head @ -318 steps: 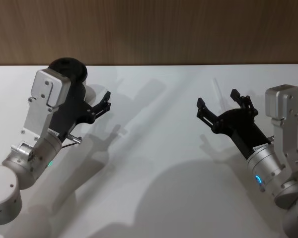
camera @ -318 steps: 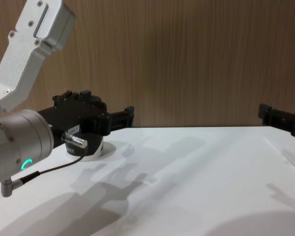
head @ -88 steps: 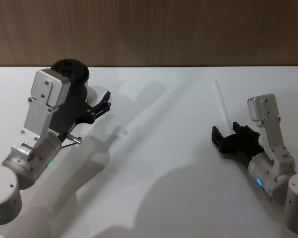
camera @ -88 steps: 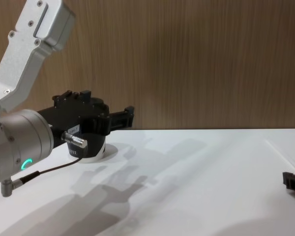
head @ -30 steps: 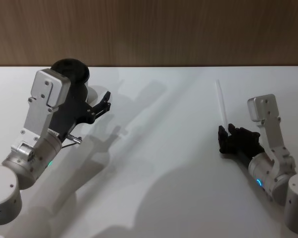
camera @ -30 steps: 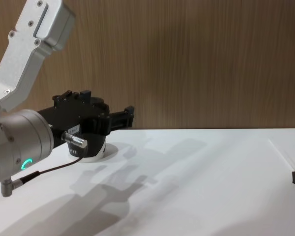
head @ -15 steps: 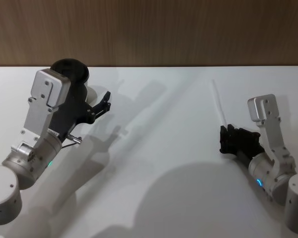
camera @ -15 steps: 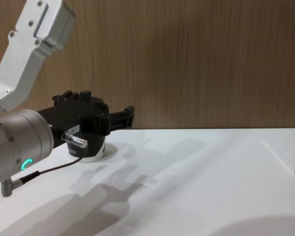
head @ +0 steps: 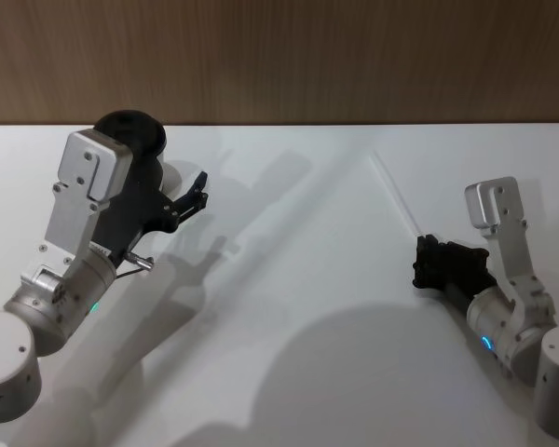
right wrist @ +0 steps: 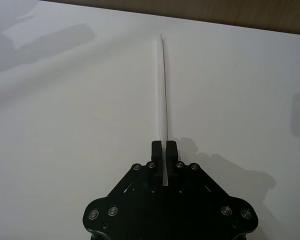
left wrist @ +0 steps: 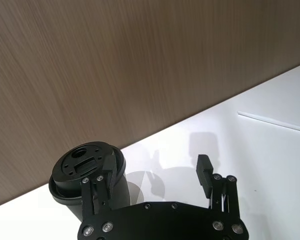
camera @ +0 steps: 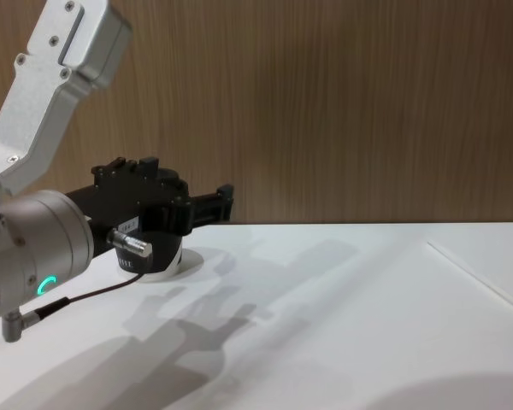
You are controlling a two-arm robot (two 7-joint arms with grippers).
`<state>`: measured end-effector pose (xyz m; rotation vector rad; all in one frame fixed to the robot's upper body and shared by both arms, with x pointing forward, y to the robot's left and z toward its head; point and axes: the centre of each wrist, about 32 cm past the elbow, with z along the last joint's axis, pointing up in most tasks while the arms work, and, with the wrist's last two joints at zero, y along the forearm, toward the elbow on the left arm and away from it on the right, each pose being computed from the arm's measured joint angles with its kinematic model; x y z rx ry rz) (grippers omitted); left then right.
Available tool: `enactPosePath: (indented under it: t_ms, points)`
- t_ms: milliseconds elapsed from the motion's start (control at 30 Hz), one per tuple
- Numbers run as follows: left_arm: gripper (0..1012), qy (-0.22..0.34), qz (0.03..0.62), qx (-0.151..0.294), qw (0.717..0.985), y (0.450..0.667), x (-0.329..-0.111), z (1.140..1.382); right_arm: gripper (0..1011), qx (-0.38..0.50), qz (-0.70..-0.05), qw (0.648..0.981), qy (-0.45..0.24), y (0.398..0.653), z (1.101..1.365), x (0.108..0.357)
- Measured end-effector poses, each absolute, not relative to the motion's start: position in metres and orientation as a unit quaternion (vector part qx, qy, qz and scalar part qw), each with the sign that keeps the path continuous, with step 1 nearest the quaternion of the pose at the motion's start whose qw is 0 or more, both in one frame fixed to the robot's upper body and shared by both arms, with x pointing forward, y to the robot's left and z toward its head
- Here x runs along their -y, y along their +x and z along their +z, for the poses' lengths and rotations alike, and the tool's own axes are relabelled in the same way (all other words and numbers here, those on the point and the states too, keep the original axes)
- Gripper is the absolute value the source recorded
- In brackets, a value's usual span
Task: Pick up the straw with one hand, pass it to the other hand, and insert it into the cup.
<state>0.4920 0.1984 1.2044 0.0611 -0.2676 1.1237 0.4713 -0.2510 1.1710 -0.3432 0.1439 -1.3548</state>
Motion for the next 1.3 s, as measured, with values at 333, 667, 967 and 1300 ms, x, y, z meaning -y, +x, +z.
enactPosePath:
  t_ms: [333,667,967,1300]
  points:
    - [1003,0.029,0.531,0.126,0.837,0.492,-0.198,1.204,17,-0.061,-0.623,0.764,-0.157,0.471,1.17,0.251]
    - [1003,0.029,0.531,0.126,0.837,0.492,-0.198,1.204,9,-0.024,-0.621,0.769,-0.149,0.467,1.166,0.252]
    - [1003,0.029,0.531,0.126,0.837,0.492,-0.198,1.204,9,0.041,-0.613,0.779,-0.124,0.466,1.175,0.252]
    - [1002,0.029,0.531,0.126,0.837,0.492,-0.198,1.204,9,0.106,-0.593,0.792,-0.094,0.464,1.19,0.252]
